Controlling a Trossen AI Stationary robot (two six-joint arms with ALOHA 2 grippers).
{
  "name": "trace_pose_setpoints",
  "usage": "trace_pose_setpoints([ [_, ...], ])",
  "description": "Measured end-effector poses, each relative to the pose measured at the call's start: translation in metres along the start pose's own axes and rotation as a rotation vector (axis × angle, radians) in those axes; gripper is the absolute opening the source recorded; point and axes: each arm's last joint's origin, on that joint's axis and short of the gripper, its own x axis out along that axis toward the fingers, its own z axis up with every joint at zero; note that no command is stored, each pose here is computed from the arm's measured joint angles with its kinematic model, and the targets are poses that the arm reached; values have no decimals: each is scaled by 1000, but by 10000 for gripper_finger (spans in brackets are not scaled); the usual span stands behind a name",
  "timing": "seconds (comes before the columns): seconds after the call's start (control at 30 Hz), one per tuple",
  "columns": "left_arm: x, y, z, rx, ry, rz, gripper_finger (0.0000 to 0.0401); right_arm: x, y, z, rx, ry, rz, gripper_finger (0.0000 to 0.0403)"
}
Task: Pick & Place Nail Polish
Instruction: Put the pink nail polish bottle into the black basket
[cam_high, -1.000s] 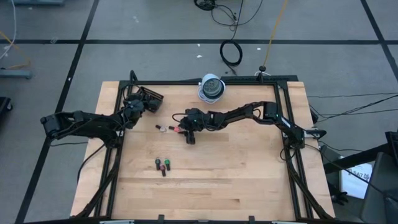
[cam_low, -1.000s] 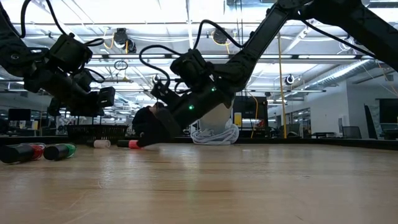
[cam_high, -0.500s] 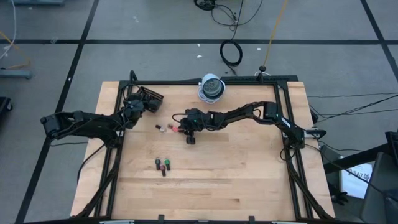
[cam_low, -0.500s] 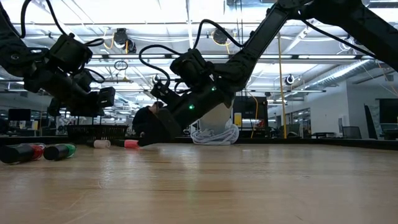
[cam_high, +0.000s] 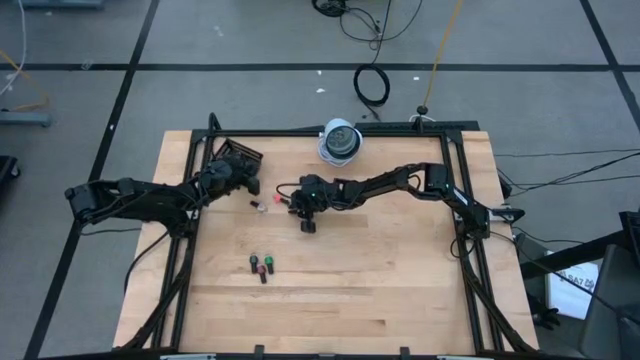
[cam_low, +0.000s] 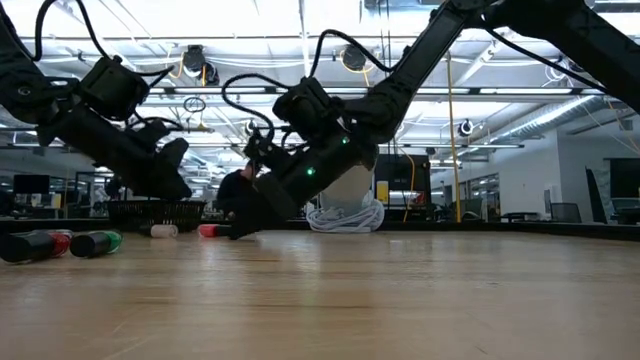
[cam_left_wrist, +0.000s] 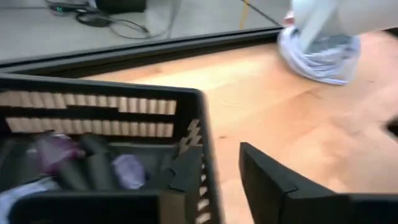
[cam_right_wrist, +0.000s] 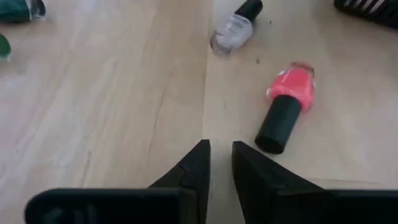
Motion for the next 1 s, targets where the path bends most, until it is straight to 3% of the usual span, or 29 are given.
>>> trace_pose_setpoints([
  [0.27, -2, -30, 8, 129, -2, -241, 236, -35, 3, 27, -11, 82, 19, 95],
  [0.4, -5, -51, 13, 215, 7, -327, 273, -70, 7, 44, -12, 137, 31, 104],
  [0.73, -3, -97, 18, 699, 97, -383, 261, -152, 29, 34, -33, 76, 109, 104],
  [1.0, 32, -117, 26, 852, 440, -346, 242, -197, 44, -3, -29, -83, 81, 102],
])
